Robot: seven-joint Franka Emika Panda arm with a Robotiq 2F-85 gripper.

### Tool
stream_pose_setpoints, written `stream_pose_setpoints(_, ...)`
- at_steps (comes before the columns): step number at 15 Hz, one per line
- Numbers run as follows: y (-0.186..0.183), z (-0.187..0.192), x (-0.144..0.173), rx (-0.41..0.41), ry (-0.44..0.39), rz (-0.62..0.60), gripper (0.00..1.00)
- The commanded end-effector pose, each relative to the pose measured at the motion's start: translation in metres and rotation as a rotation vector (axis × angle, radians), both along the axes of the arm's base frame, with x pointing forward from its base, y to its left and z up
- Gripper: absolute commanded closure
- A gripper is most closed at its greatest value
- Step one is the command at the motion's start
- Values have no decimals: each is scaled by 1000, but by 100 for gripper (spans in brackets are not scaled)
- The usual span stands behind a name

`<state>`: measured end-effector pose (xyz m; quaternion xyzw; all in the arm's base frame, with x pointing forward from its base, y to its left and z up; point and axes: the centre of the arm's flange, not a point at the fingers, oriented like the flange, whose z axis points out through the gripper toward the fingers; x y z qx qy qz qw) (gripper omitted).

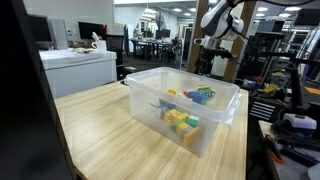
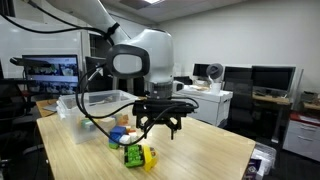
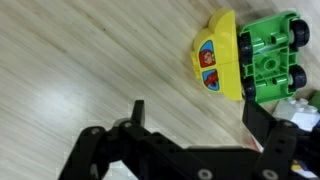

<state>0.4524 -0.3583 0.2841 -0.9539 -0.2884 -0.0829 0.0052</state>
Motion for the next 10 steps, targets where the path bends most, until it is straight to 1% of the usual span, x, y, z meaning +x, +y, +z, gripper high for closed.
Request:
stream_pose_setpoints(1,11,-16,-10,-30,-11,196,0)
stream_pose_setpoints(3,14,-25,-12,-40,-3,287,0)
stream_pose_setpoints(5,15,-36,-18,-44,15,333,0)
stream_pose_setpoints(10,15,-62,-22,-61,32,375,0)
